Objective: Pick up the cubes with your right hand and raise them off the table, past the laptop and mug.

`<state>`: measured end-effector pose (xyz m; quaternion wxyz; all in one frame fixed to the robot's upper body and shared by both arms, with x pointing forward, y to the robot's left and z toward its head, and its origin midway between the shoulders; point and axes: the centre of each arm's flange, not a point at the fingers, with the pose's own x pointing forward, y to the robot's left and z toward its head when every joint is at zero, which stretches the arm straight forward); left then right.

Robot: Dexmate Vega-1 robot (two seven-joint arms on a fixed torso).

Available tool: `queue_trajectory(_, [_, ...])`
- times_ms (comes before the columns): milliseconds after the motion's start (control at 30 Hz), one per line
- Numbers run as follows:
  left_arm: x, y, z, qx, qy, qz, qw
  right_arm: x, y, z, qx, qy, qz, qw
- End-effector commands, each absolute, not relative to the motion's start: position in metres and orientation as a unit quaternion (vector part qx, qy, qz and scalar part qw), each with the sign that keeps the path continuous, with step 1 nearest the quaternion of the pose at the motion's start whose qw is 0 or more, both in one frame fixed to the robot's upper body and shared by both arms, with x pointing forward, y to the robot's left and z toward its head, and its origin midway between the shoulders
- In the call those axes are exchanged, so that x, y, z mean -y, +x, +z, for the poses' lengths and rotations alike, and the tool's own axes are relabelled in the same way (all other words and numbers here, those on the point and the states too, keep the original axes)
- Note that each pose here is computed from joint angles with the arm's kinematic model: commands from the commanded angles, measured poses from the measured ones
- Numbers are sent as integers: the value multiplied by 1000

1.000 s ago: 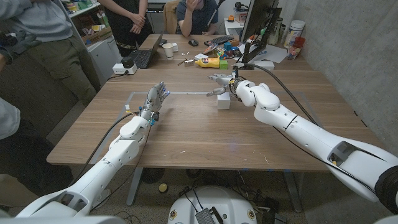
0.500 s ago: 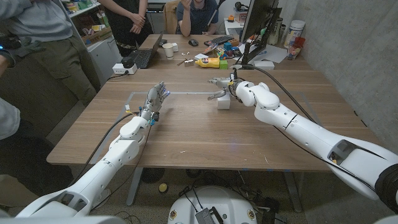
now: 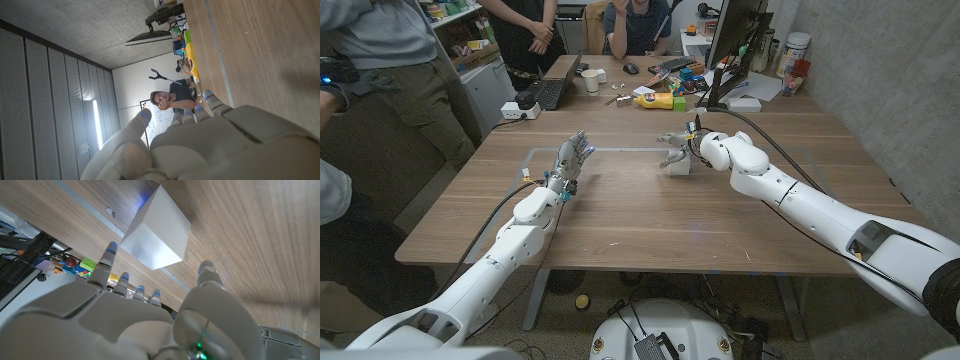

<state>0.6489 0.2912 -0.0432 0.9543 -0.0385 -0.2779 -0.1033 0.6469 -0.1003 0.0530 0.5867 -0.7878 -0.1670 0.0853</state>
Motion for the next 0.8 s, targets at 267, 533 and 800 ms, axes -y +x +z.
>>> queue_trajectory(267, [-290,645,-43,279,-37,-103,954,100,650,50,152,-797,101,575])
queue_trajectory(533, [-289,645,-43,279,-38,-104,954,101,647,51,172,-790,93,581])
queue_trajectory(800, [-290,645,-43,279,-38,-102,954,101,648,53,173,-790,91,582])
